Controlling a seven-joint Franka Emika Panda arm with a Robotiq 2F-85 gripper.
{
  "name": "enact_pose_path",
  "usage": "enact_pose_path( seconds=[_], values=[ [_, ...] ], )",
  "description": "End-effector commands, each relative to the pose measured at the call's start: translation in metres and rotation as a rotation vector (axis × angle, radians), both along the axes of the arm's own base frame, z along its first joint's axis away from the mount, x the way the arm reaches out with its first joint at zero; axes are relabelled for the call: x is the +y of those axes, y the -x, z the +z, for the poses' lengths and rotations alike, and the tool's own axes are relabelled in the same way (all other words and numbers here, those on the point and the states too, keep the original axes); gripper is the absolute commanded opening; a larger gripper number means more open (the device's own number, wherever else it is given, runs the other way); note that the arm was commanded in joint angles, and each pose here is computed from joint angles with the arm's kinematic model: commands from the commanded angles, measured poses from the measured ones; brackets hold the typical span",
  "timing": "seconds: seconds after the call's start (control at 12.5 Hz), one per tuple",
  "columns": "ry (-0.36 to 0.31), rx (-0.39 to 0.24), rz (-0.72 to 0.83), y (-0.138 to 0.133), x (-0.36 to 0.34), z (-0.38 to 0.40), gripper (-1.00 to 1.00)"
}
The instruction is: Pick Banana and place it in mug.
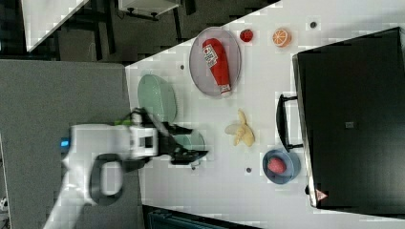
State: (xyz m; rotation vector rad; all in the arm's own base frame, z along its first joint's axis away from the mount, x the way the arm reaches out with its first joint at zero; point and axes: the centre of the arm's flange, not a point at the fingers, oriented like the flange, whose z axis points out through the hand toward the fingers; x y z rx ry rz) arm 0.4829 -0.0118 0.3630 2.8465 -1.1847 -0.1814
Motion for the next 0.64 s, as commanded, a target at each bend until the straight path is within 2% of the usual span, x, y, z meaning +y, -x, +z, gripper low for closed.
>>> enact_pose_path(
  seconds=[0.08, 0.32, 0.64],
  values=[
    [-0.021, -0.076, 0.162, -0.001, 0.003, -0.009, 1.0],
    [-0.035, -0.055, 0.266, -0.003, 0.002, -0.065, 1.0],
    [-0.04, -0.022, 0.261, -0.003, -0.001, -0.128, 1.0]
  ],
)
